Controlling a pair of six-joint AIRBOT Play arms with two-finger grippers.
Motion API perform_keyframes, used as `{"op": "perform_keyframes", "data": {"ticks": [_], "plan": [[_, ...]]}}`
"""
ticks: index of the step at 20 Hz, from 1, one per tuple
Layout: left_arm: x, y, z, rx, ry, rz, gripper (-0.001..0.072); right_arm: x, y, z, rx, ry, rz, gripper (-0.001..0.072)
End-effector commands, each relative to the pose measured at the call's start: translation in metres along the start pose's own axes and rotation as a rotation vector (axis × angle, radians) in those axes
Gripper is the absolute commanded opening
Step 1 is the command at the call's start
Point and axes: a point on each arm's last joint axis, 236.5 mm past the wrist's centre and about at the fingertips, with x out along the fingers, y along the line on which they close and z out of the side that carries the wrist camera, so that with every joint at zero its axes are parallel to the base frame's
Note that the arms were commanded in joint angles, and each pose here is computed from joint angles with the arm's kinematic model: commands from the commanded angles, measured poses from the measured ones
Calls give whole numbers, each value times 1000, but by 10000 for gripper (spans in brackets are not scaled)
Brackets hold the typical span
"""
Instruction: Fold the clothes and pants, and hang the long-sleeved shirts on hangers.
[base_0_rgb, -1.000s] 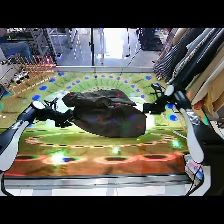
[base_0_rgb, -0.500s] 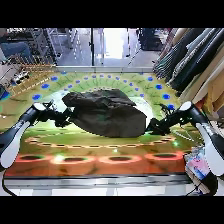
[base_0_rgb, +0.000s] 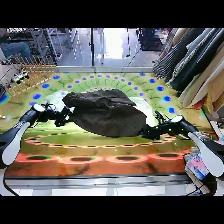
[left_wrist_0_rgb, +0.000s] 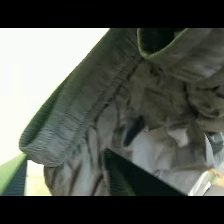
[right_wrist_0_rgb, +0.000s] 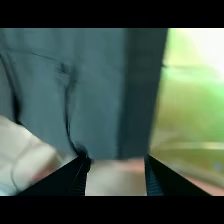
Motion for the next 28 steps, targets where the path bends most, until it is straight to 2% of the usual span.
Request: {"op": "perform_keyframes", "data": {"ticks": [1,2,3,4,5,7,14,17,20,23,26,28], "plan": [[2,-5,9,-33,-34,-30,326,17,-8,24,-40,-111,-66,401],[1,-6,12,-33,-46,-32,237,19,-7,30,-45,-140,-74,380],[1,-6,14,-33,-54,-34,141,19,-7,37,-62,-167,-84,294],[2,-7,16,-32,-66,-36,13,20,-5,40,-92,-179,-87,190],[2,-8,18,-34,-76,-41,13,20,-2,40,-125,-177,-87,108],[0,-15,19,-18,-82,-67,10,16,7,31,-205,-137,-70,10],[-32,-55,7,155,-69,-160,8,-59,56,20,-452,-215,-129,7],[-86,-95,-11,392,-96,-219,9,-114,93,4,-595,-284,-166,6],[-182,-152,-53,670,-178,-307,8,-199,152,-20,-788,-419,-222,6],[-314,-204,-118,900,-332,-409,10,-320,233,-69,-1009,-716,-303,6],[-462,-255,-218,1114,-586,-614,11,-432,310,-152,-1188,-1077,-324,6],[-543,-272,-294,1281,-781,-718,12,-476,343,-199,-1268,-1229,-304,5]]}}
